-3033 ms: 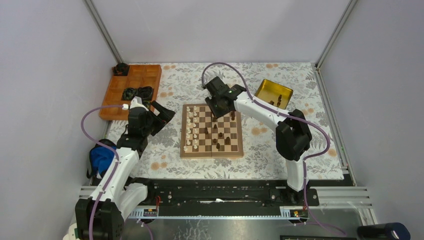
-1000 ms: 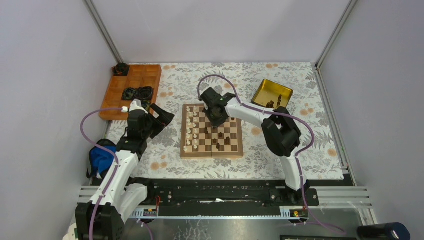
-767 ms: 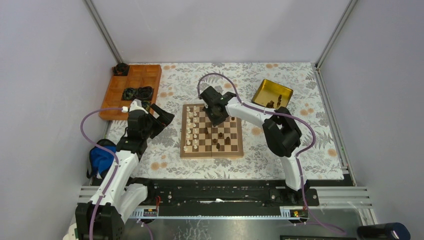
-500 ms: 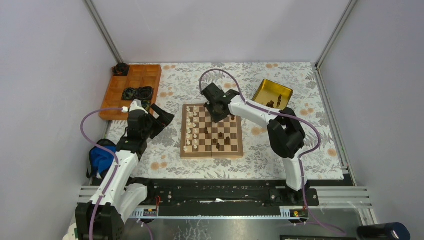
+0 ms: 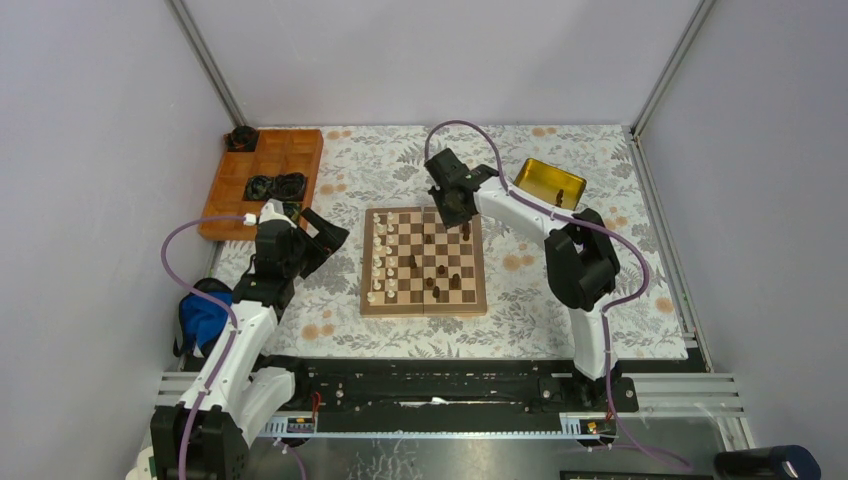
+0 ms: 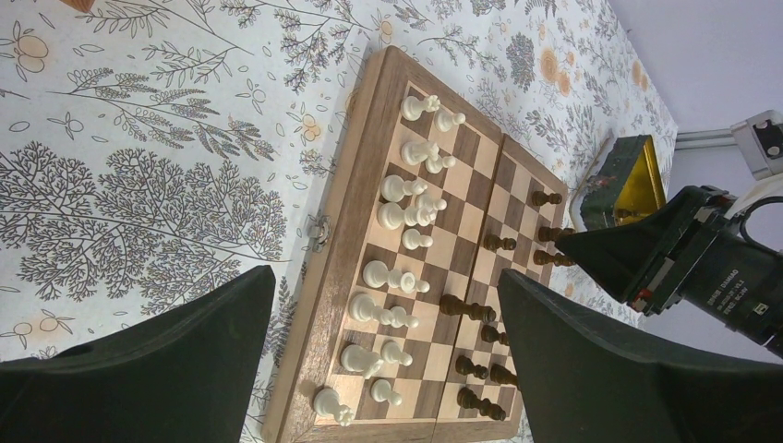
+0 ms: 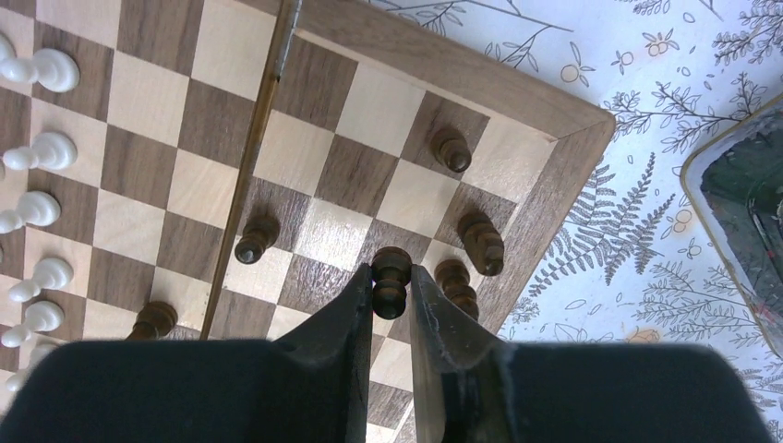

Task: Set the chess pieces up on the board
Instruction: Place the chess piece on the chessboard, then pick up the chess piece from the chessboard, then place the chess piece on the chessboard.

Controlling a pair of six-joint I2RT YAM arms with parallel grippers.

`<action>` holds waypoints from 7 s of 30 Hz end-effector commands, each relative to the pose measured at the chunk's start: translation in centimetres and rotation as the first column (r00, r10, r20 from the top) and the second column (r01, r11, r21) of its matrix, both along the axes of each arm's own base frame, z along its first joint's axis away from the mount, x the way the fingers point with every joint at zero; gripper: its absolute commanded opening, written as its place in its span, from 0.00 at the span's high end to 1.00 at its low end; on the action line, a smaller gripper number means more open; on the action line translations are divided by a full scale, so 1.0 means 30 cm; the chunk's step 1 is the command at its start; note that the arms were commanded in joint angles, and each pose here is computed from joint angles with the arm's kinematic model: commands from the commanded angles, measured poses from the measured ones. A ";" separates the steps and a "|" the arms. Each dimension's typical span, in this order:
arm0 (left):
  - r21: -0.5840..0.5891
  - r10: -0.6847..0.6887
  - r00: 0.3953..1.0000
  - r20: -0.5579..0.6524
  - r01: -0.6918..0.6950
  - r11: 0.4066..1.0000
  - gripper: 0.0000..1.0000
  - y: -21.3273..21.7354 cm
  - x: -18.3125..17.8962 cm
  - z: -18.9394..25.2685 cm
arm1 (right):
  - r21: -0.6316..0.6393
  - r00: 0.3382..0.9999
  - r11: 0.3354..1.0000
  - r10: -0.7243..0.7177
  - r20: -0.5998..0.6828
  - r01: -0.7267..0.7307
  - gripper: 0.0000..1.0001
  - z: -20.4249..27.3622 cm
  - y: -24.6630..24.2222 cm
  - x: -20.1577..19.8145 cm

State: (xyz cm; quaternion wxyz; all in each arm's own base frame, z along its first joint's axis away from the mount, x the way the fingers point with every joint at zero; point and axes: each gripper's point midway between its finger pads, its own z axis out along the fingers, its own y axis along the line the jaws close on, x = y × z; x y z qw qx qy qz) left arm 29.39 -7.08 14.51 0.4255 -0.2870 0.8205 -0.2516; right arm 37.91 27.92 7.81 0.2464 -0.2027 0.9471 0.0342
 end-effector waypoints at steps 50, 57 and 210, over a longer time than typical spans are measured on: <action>0.021 0.013 1.000 0.021 -0.013 1.000 0.01 0.019 0.015 0.009 | 0.023 0.997 0.997 -0.067 -0.050 0.068 0.72 -0.071 -0.004 0.080; 0.019 0.012 1.000 0.020 -0.013 1.000 0.01 0.018 0.013 0.007 | 0.022 0.996 0.997 -0.067 -0.051 0.068 0.69 -0.072 -0.005 0.079; 0.034 0.004 0.999 0.035 -0.005 0.999 0.01 0.021 0.022 0.034 | 0.024 0.998 0.998 -0.057 -0.018 0.057 0.97 -0.011 -0.024 0.022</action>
